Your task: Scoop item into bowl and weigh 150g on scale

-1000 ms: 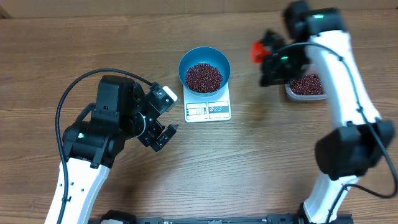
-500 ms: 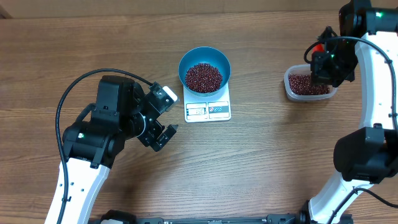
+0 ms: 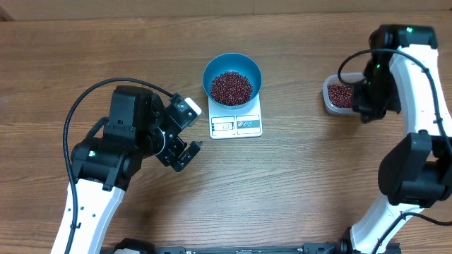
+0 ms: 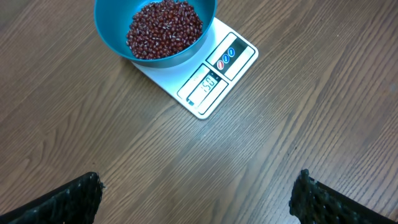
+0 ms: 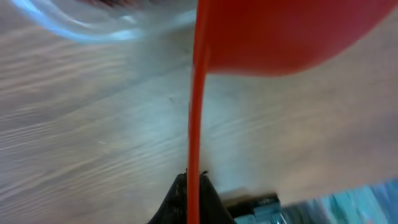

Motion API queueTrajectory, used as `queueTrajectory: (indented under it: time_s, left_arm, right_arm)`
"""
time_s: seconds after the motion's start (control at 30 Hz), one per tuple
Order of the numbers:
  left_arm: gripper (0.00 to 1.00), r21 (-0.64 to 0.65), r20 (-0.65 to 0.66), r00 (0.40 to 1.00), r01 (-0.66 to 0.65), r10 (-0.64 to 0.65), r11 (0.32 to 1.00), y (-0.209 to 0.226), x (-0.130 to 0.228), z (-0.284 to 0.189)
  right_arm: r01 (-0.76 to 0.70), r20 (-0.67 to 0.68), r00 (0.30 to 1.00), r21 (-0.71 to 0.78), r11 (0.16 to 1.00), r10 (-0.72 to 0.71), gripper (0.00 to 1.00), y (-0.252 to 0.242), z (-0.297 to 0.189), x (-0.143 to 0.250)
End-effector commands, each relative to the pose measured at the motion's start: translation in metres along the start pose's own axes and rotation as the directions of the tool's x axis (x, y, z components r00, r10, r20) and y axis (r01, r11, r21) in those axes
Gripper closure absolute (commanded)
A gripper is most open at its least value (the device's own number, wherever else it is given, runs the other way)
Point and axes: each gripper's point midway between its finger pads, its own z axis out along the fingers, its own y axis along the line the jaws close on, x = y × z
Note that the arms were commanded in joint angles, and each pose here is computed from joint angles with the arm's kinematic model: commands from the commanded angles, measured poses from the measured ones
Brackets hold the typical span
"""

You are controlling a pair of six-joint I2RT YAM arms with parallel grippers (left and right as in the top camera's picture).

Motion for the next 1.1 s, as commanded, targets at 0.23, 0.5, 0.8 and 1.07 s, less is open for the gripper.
queueTrajectory:
  time_s: [0.23, 0.5, 0.8, 1.07]
  left_arm:
    - [0.0, -0.01, 0.014, 1.0, 0.009, -0.009, 1.0, 0.004, -0.006, -0.004]
    - [0.0, -0.01, 0.014, 1.0, 0.009, -0.009, 1.0, 0.004, -0.006, -0.004]
    - [0.0, -0.01, 0.014, 1.0, 0.009, -0.009, 1.0, 0.004, -0.006, -0.004]
    - [0.0, -0.01, 0.013, 1.0, 0.009, -0.009, 1.0, 0.004, -0.006, -0.004]
  right_arm:
    - [-0.096, 0.079, 0.993, 0.106, 0.99, 0.088, 0.96, -0.018, -0.003, -0.01]
    - [-0.078, 0.083, 0.994, 0.109, 0.991, 0.069, 0.96, -0.012, -0.004, -0.009]
    - [-0.076, 0.176, 0.984, 0.234, 0.969, 0.034, 0.96, -0.004, -0.013, -0.02]
    - [-0.04, 0.157, 0.987, 0.034, 0.999, 0.034, 0.96, 0.035, -0.028, -0.004]
